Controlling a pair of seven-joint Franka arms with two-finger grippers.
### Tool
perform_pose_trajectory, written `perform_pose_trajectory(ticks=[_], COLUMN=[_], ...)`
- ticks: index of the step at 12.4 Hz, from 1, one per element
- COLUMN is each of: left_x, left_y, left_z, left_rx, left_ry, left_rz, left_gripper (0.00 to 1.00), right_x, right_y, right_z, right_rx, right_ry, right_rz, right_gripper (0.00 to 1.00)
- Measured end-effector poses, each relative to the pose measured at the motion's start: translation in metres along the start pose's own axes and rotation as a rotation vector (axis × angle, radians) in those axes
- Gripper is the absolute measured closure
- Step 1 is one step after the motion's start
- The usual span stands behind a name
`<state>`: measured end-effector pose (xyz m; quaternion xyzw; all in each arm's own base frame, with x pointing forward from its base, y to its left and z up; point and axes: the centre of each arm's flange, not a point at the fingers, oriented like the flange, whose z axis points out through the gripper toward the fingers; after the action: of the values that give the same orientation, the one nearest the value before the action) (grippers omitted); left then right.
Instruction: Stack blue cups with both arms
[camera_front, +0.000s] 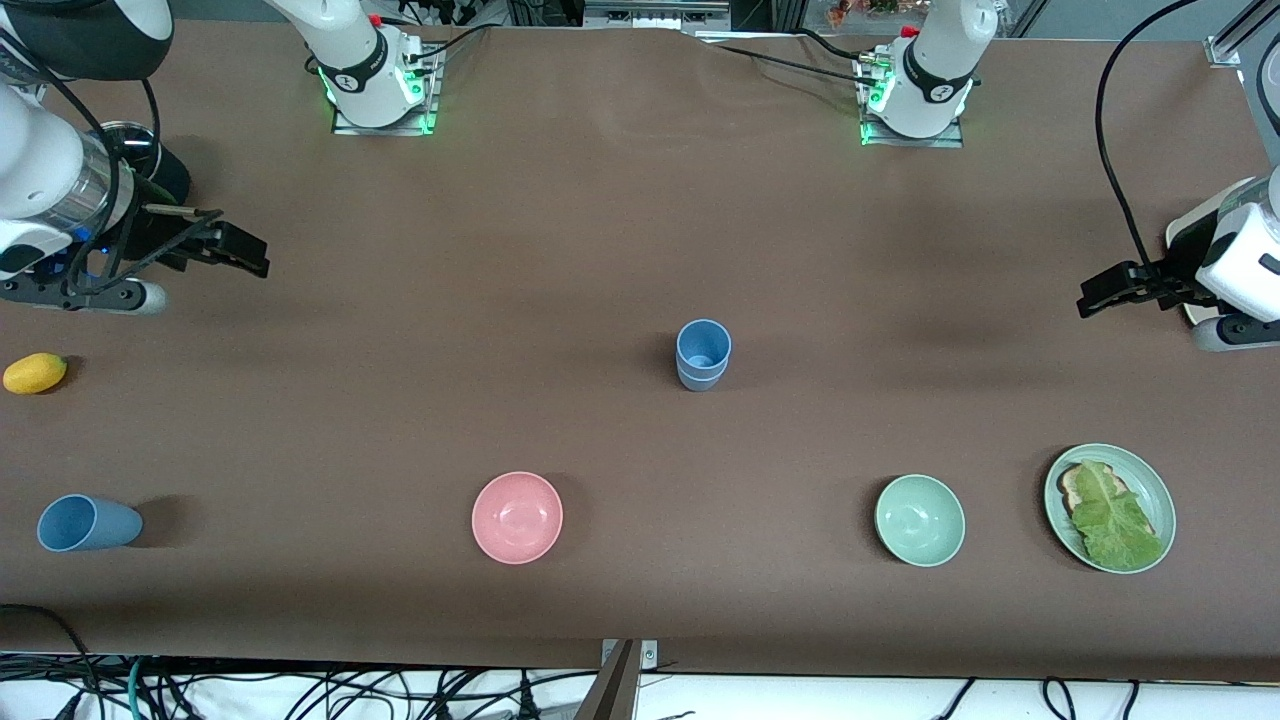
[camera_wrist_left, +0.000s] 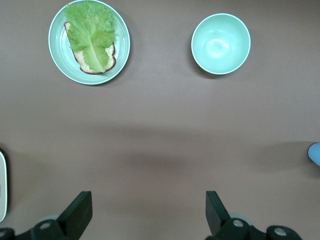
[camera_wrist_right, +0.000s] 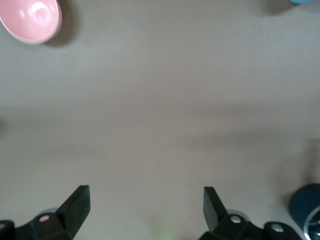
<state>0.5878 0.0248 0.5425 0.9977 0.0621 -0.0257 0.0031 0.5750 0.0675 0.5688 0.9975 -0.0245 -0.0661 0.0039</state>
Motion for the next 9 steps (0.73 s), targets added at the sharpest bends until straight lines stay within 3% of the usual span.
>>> perform_pose_trajectory(ticks=[4, 9], left_x=[0.002, 0.002], left_y=[-0.002, -0.002], left_z=[0.008, 0.008], left_rx=[0.002, 0.003], left_ry=[-0.014, -0.015], left_rz=[-0.004, -0.004], left_gripper=[0.0, 0.0], right_x=[-0.004, -0.006], right_y=[0.022, 0.024], right_z=[-0.008, -0.01], right_rx=[-0.011, -0.034], right_ry=[-0.022, -0.02], right_rz=[-0.114, -0.133], right_gripper=[0.0, 0.0])
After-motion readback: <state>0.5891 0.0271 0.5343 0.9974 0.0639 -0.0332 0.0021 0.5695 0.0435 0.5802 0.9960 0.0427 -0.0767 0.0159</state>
